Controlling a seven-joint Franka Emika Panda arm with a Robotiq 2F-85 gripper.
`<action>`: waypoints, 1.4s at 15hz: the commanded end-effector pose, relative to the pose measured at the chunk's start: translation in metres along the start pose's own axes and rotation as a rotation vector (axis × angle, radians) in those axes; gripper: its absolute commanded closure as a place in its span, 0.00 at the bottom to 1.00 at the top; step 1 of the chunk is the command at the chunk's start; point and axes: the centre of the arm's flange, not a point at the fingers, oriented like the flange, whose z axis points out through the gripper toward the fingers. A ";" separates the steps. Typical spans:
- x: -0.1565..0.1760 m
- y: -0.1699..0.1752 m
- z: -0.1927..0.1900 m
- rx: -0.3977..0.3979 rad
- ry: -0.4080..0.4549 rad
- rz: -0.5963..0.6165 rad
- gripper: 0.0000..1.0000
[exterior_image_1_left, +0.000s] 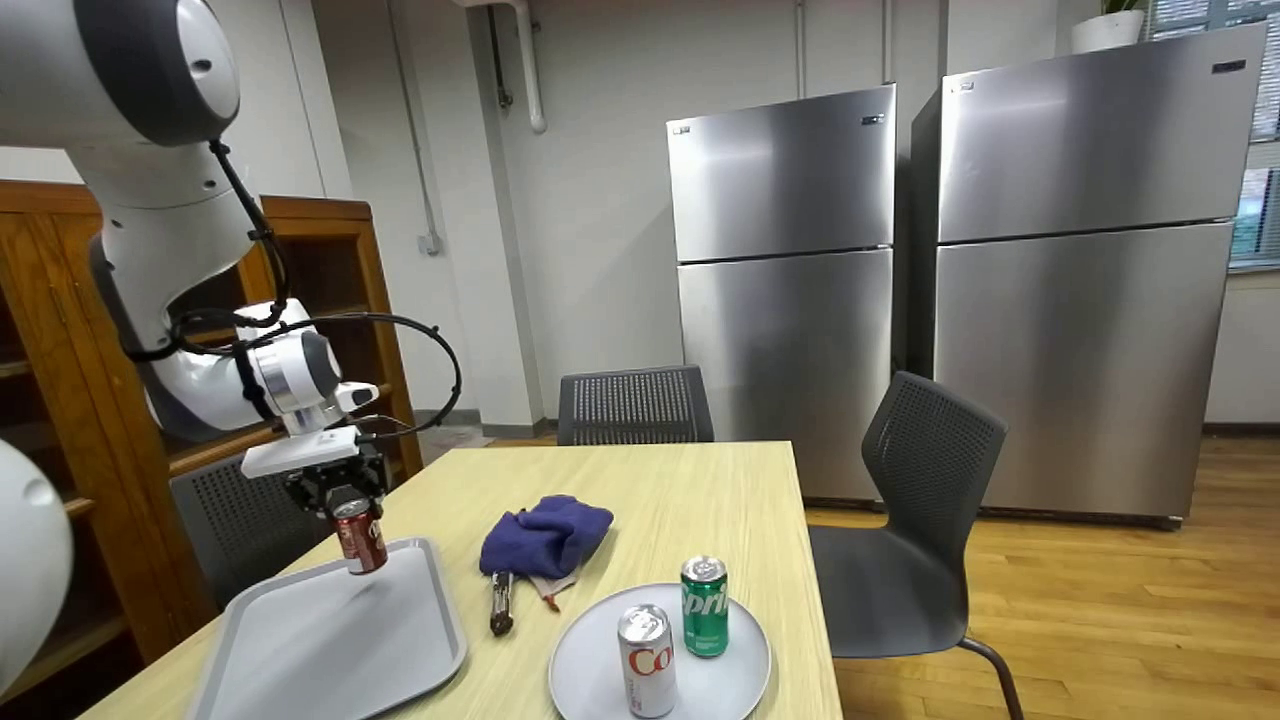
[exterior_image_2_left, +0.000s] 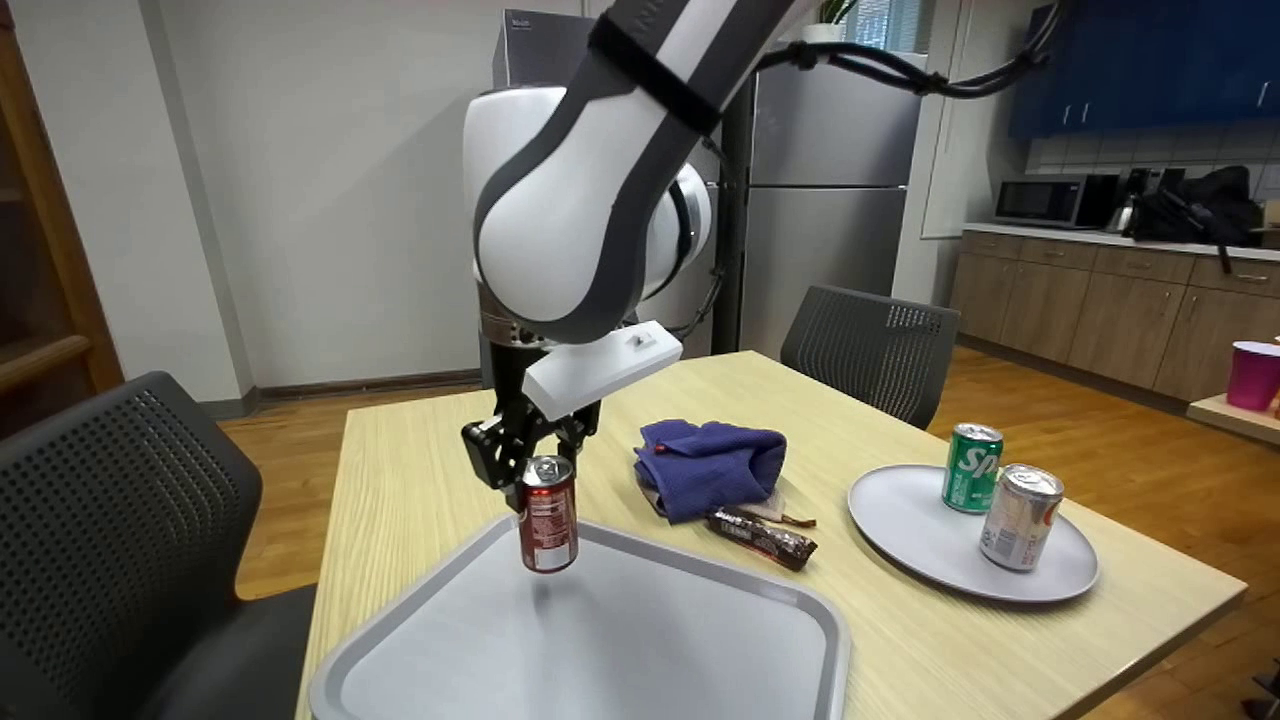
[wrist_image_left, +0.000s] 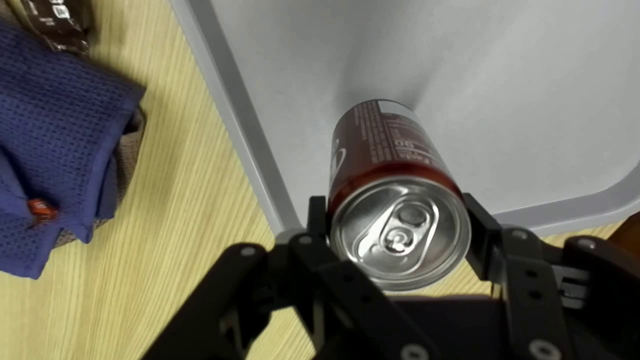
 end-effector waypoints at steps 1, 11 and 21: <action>0.027 0.000 0.009 0.013 -0.016 -0.028 0.61; 0.035 0.006 0.019 0.019 -0.066 -0.050 0.04; 0.012 0.055 -0.034 -0.035 -0.088 0.080 0.00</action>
